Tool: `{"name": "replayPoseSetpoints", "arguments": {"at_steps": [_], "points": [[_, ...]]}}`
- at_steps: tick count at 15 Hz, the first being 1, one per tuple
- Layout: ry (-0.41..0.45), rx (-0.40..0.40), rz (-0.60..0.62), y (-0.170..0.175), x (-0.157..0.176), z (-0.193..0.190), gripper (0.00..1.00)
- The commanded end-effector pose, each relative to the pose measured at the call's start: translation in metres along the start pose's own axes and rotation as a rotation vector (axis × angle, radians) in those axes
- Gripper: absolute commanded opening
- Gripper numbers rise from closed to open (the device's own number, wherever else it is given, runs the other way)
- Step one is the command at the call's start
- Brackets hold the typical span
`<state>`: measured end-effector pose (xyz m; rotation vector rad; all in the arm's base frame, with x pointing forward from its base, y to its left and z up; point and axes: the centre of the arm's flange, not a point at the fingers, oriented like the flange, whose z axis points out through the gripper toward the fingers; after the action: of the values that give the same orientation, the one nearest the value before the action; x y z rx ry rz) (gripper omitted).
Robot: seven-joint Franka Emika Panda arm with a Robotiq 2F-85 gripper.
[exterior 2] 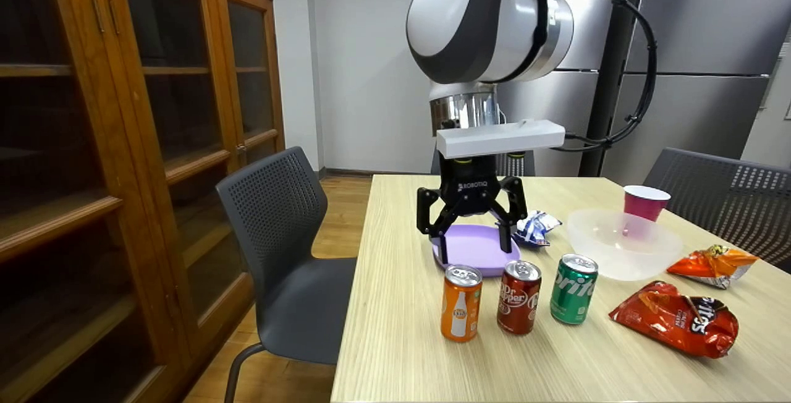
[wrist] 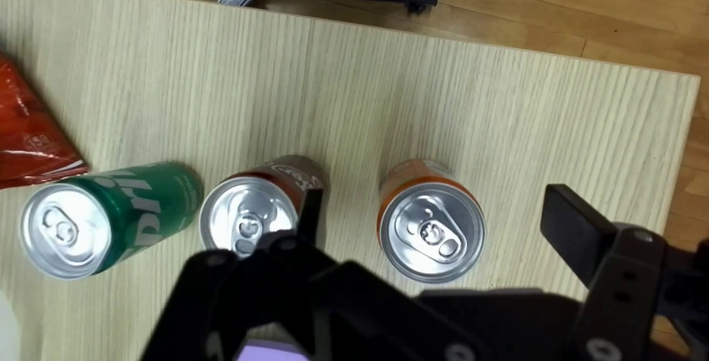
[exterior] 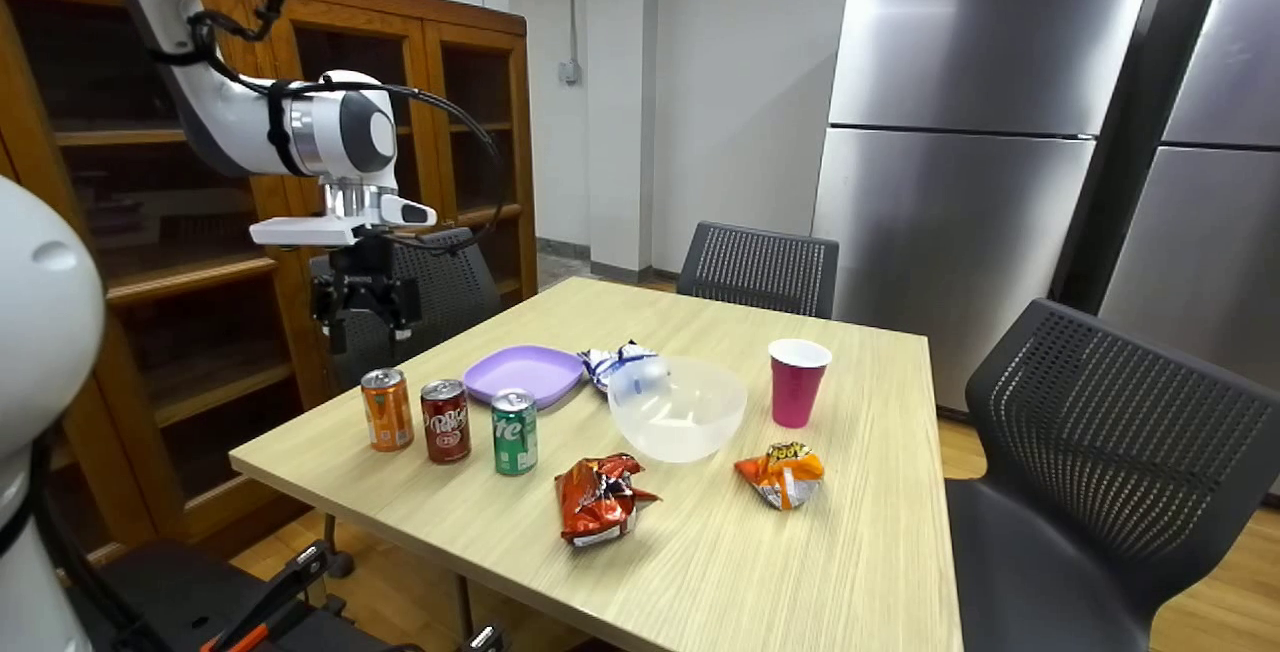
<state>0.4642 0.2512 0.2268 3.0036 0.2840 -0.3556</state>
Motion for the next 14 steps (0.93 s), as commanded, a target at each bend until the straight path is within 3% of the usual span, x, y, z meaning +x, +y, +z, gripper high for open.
{"name": "replayPoseSetpoints", "arguments": {"at_steps": [1, 14], "points": [[0.020, -0.018, 0.011, -0.005, 0.022, 0.005, 1.00], [-0.013, -0.006, 0.008, -0.021, 0.044, 0.042, 1.00]]}}
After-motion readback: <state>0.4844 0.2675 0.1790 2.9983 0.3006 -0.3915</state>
